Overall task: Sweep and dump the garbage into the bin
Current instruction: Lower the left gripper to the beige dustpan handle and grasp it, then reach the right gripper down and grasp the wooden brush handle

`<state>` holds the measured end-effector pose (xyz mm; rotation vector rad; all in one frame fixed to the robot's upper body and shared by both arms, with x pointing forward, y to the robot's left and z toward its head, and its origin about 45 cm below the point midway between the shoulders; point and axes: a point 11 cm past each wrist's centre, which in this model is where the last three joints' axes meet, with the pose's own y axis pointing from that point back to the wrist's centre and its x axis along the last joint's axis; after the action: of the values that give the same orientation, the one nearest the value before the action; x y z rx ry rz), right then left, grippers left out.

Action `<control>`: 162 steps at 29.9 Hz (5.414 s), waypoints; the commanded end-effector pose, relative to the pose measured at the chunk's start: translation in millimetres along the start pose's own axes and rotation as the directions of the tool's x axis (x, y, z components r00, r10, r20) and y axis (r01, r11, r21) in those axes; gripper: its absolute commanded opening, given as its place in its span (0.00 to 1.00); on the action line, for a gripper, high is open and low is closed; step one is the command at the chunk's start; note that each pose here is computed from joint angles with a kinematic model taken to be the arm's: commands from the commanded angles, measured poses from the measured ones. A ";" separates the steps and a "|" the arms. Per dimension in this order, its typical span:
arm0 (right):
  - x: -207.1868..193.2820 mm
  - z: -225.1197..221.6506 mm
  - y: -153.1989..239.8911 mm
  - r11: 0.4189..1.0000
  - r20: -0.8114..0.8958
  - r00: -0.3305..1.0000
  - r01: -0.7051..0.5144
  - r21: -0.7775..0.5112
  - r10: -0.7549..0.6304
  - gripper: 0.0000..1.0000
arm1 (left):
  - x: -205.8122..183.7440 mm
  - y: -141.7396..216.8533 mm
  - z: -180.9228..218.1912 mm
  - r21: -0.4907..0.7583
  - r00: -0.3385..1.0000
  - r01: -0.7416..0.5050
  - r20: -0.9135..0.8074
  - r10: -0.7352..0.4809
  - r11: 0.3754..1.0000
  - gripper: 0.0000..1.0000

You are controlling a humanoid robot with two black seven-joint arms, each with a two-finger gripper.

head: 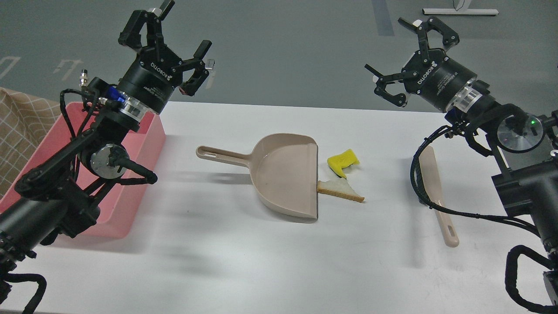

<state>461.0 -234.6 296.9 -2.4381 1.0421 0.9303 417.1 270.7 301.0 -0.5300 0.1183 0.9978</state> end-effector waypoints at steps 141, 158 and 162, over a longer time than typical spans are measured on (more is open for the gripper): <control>9.5 -30.1 35.8 0.889 -0.613 0.788 -0.322 -0.327 0.059 0.99 | 8.9 106.0 -189.7 0.347 0.509 -0.329 0.849 -0.144 0.878 0.00; 26.6 8.9 90.5 0.630 -0.925 0.219 -0.681 -0.373 -0.311 0.99 | 10.5 97.9 -182.6 0.332 0.497 -0.319 0.856 -0.142 0.888 0.00; 18.5 20.9 108.4 0.601 -0.901 0.184 -0.690 -0.403 -0.393 0.99 | 10.1 97.6 -182.5 0.332 0.498 -0.318 0.855 -0.142 0.888 0.00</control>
<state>396.0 -305.9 266.9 -3.8649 1.5654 -0.6881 368.1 233.7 102.6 0.4874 -0.5456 1.1978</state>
